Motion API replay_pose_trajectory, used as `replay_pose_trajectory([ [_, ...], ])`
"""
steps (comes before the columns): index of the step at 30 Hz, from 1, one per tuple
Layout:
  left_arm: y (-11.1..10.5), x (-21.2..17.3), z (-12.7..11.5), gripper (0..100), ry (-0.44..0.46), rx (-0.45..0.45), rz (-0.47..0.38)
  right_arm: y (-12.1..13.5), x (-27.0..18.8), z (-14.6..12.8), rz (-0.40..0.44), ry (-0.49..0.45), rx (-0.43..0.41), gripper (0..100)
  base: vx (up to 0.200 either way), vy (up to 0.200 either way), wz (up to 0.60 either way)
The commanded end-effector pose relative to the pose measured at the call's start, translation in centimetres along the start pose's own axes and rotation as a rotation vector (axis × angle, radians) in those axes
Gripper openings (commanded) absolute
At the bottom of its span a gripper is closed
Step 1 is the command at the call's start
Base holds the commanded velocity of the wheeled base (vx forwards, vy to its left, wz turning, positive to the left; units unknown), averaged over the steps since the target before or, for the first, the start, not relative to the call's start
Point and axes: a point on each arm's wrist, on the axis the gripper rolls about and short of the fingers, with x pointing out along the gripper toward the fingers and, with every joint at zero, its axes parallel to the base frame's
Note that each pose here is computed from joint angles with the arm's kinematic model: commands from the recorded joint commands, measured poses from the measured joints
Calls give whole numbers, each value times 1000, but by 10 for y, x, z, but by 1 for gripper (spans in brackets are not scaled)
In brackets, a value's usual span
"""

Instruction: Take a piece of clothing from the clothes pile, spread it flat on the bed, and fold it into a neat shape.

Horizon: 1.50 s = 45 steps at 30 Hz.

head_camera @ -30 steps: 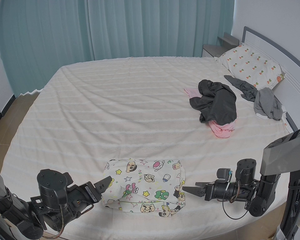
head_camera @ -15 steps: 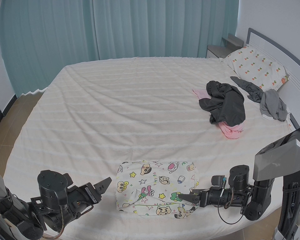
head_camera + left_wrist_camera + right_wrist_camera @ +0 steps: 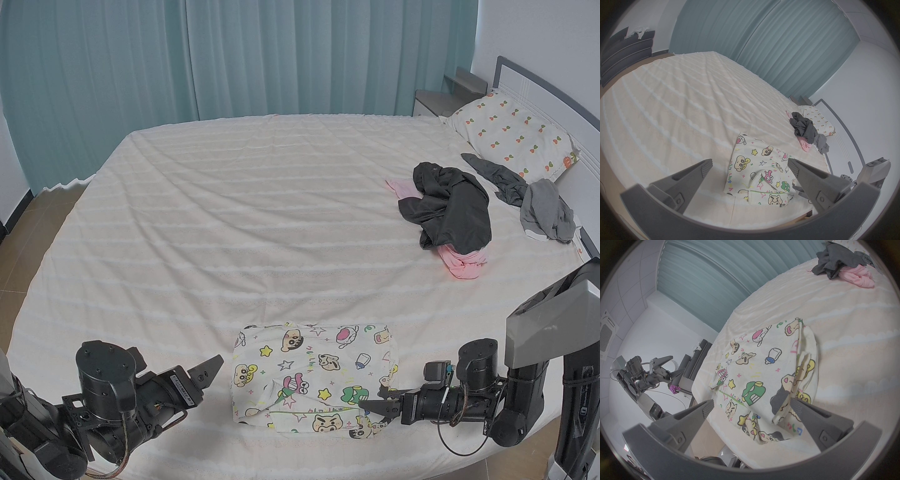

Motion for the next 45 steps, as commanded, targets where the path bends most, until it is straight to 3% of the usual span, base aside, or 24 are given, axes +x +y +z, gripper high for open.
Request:
replay_pose_trajectory([
  [1,0,1,-2,100,7,2,6,3,1,-5,6,21,-3,100,0,0,0],
  [10,1,3,-2,100,10,3,12,4,16,-13,22,48,-22,100,0,0,0],
  [11,1,2,-2,100,9,3,10,3,20,-14,22,50,-22,0,0,0,0],
  [29,1,3,-2,100,10,3,12,3,-13,-3,-30,-1,3,0,0,0,0],
  [40,1,2,-2,100,7,4,13,-3,-34,-21,-23,103,49,0,0,0,0],
  [45,1,2,-2,100,5,4,11,-8,-37,-19,-42,93,49,0,0,0,0],
])
